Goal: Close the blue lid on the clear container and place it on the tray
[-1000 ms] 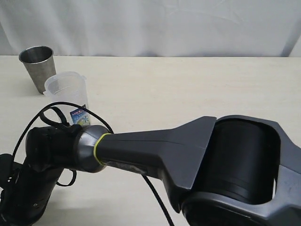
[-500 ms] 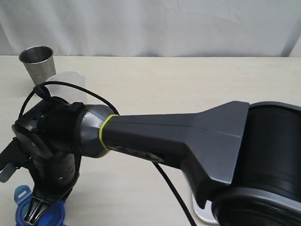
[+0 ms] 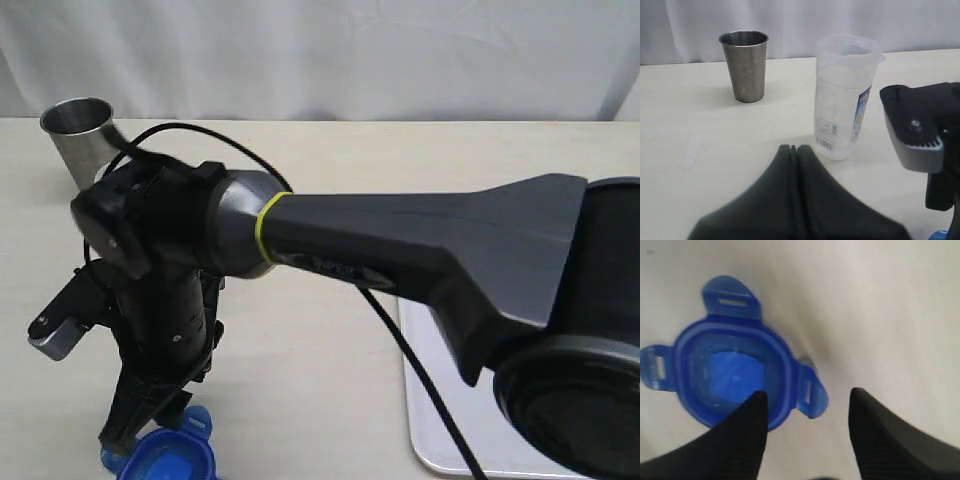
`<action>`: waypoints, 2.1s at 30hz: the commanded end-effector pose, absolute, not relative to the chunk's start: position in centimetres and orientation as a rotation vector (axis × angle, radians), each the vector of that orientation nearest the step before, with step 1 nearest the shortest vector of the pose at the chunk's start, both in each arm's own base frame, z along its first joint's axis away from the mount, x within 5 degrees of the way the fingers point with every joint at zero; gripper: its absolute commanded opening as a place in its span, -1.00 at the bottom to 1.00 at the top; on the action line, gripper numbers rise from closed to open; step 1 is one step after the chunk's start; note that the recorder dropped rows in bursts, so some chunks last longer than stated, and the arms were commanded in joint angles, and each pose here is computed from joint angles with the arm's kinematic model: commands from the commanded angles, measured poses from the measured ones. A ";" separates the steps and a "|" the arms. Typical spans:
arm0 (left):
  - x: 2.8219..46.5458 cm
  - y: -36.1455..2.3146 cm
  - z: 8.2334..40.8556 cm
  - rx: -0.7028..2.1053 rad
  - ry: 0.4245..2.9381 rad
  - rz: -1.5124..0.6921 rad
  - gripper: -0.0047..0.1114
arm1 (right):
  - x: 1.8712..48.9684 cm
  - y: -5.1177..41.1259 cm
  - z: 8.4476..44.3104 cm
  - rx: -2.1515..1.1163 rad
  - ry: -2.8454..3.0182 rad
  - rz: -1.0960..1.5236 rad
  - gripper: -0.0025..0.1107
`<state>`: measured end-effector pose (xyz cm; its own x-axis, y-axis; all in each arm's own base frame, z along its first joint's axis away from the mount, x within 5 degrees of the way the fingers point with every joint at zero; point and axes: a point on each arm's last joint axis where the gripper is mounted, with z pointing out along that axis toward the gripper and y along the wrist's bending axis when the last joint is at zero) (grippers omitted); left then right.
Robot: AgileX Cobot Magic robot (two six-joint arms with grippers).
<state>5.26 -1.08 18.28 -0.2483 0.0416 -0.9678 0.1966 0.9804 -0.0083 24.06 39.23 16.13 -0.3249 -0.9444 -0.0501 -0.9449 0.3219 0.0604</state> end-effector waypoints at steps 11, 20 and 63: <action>5.3 -1.1 18.3 0.169 1.810 -0.146 -0.92 | 24.6 37.2 13.1 -1.814 2.587 0.269 -0.10; 5.3 -1.1 18.3 0.169 1.810 -0.146 -0.92 | 24.7 37.6 12.9 -1.834 2.524 0.316 -0.31; 5.3 -1.1 18.3 0.169 1.810 -0.146 -0.92 | 28.9 30.4 34.4 -0.993 1.989 -0.495 -0.88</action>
<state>5.26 -1.08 18.28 -0.2483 0.0416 -0.9678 0.1966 0.9804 -0.0083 28.27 30.20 32.56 -0.3852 -0.8344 -0.3941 -0.5457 0.5504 -0.6319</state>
